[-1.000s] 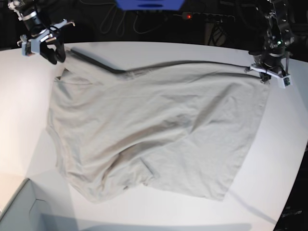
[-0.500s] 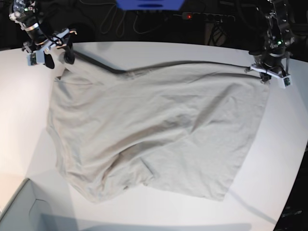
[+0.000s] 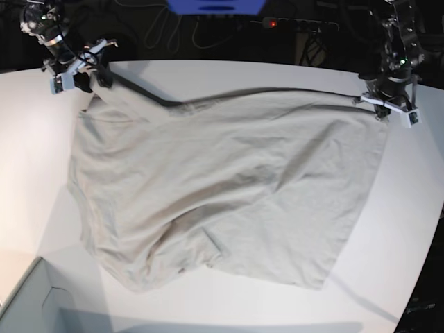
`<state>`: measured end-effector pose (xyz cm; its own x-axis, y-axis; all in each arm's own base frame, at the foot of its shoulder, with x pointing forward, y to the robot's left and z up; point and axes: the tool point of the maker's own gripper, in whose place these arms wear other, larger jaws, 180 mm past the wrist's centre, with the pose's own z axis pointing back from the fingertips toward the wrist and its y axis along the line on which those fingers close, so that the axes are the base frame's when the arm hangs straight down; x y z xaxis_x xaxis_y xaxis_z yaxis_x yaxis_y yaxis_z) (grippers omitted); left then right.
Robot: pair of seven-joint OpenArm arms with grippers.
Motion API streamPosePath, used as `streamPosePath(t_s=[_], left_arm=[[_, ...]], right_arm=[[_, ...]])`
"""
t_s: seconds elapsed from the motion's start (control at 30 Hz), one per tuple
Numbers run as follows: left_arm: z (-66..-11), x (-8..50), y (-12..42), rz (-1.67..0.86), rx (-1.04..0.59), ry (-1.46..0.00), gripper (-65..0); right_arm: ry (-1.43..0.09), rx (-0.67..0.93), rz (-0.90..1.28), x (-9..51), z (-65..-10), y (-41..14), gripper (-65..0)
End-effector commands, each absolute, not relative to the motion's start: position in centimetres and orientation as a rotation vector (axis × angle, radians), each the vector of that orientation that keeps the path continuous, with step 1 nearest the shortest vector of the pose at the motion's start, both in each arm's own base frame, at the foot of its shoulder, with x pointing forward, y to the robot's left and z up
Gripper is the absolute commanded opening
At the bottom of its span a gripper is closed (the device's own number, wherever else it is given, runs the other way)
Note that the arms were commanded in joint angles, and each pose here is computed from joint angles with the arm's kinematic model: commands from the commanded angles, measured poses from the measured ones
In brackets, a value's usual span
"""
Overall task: Layout the t-shirt on the table in an organized manner, then fold the t-shirt properly
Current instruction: 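Regrasp the shirt corner with the right gripper and tug it outward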
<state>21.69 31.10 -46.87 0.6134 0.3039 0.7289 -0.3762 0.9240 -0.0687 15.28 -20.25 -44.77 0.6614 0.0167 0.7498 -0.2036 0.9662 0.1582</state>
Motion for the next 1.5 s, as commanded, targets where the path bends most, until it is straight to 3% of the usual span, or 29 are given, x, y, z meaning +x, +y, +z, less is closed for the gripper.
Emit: streamPosePath(t_s=[0.0, 0.13, 0.5, 0.77, 0.83, 1.07, 1.23, 1.47], left_arm=[[-45.9, 22.2, 31.8, 0.385, 0.109, -0.857, -65.0], [-45.9, 22.2, 31.9, 0.387, 0.11, -0.857, -65.0], [-45.9, 22.2, 31.8, 0.388, 0.109, -0.857, -65.0], [-45.9, 22.2, 31.7, 0.389, 0.106, -0.857, -65.0], [-45.9, 22.2, 31.8, 0.389, 0.108, -0.857, -65.0], [-46.0, 22.2, 31.7, 0.388, 0.105, -0.857, -65.0], [-45.9, 22.3, 31.8, 0.387, 0.108, -0.86, -65.0], [-45.9, 22.3, 31.8, 0.392, 0.106, -0.863, -65.0]], right_arm=[[-0.864, 0.262, 0.14, 15.4, -44.2, -20.0, -45.2], [-0.837, 0.275, 0.133, 14.8, -45.1, -19.7, -65.0], [-0.831, 0.278, 0.215, 11.0, -41.8, -18.1, -65.0], [-0.779, 0.325, 0.213, 9.7, -43.3, -16.8, -65.0], [-0.777, 0.324, 0.215, 9.8, -43.3, -16.8, -59.4], [-0.777, 0.314, 0.212, 9.7, -43.2, -17.2, -29.6], [-0.781, 0.242, 0.199, 9.5, -42.7, -20.3, -28.1], [-0.872, 0.166, 0.103, 14.1, -42.7, -23.2, -28.1]])
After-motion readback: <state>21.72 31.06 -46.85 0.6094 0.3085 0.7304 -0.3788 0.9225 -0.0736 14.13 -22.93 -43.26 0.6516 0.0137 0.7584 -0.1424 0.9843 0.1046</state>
